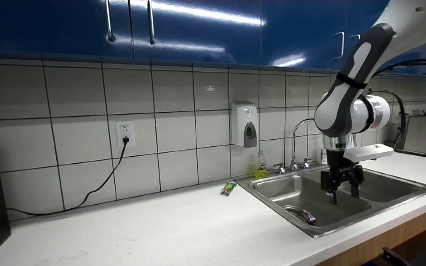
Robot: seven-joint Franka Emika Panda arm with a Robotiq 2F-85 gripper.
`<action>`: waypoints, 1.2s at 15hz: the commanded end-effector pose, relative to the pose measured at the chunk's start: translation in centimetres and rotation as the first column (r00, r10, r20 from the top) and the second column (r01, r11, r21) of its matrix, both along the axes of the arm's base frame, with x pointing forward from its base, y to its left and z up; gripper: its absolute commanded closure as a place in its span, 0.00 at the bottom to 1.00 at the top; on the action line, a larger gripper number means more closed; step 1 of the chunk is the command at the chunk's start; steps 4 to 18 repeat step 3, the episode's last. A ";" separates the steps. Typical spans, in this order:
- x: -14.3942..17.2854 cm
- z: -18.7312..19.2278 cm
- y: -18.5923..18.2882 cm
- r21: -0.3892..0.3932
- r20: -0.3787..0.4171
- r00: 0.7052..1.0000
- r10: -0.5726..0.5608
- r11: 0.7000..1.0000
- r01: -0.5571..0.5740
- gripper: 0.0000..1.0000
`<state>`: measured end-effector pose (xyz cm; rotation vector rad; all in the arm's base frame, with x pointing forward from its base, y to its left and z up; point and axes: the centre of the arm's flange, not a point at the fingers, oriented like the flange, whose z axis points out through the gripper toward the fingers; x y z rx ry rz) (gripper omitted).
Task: Pick up the pack of snacks and put it in the sink
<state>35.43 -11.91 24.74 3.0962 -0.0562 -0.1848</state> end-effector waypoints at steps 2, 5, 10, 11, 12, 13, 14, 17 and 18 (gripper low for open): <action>0.0 0.0 0.0 0.000 0.000 1.000 0.000 1.000 0.000 0.00; 0.0 0.0 0.0 0.000 0.000 1.000 0.000 1.000 0.000 0.00; 0.0 0.0 0.0 0.000 0.000 1.000 0.000 1.000 0.000 0.00; 0.0 0.0 0.0 0.000 0.000 1.000 0.000 1.000 0.000 0.00; 0.0 0.0 0.0 0.000 0.000 1.000 0.000 1.000 0.000 0.00; 0.0 0.0 0.0 0.000 0.000 1.000 0.000 1.000 0.000 0.00; 0.0 0.0 0.0 0.000 0.000 1.000 0.000 1.000 0.000 0.00; 0.0 0.0 0.0 0.000 0.000 1.000 0.000 1.000 0.000 0.00; 0.0 0.0 0.0 0.000 0.000 1.000 0.000 1.000 0.000 0.00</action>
